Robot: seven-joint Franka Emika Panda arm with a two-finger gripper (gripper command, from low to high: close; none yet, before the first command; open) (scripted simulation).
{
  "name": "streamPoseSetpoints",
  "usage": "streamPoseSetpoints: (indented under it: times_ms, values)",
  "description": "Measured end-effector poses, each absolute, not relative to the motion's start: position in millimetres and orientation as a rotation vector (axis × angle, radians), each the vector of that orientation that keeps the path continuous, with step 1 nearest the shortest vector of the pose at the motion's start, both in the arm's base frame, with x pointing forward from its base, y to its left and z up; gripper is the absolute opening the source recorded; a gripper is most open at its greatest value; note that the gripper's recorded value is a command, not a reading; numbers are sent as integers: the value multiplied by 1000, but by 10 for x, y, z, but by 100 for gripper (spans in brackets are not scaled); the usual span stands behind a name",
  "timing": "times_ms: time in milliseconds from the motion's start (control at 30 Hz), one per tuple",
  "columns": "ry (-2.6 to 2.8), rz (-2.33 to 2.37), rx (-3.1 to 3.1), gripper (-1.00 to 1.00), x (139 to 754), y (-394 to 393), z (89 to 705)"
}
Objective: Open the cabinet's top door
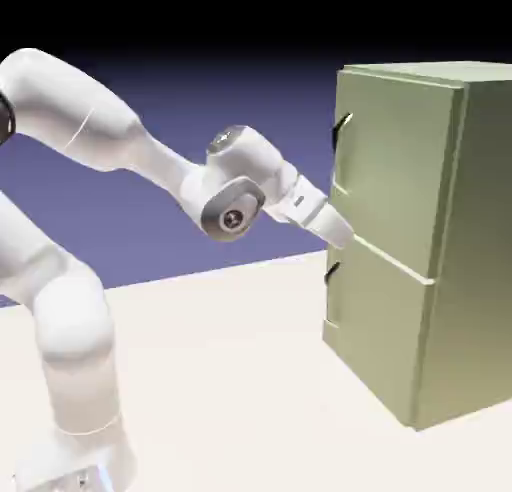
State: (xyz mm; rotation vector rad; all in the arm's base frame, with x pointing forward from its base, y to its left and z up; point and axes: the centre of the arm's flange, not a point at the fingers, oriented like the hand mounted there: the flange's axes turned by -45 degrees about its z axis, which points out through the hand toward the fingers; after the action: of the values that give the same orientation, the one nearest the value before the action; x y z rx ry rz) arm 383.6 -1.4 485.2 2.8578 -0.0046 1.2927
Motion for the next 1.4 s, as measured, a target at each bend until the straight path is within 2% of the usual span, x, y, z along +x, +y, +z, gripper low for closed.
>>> streamPoseSetpoints:
  times_ms: [400,733,1067,1400]
  values:
    - [-279,1634,2707,0,3399,-5,5833]
    - [-357,1889,2552,0,3057,373,6263]
    - [-311,2079,2397,0,3000,947,6257]
    - [-190,2179,2272,0,3343,1430,5802]
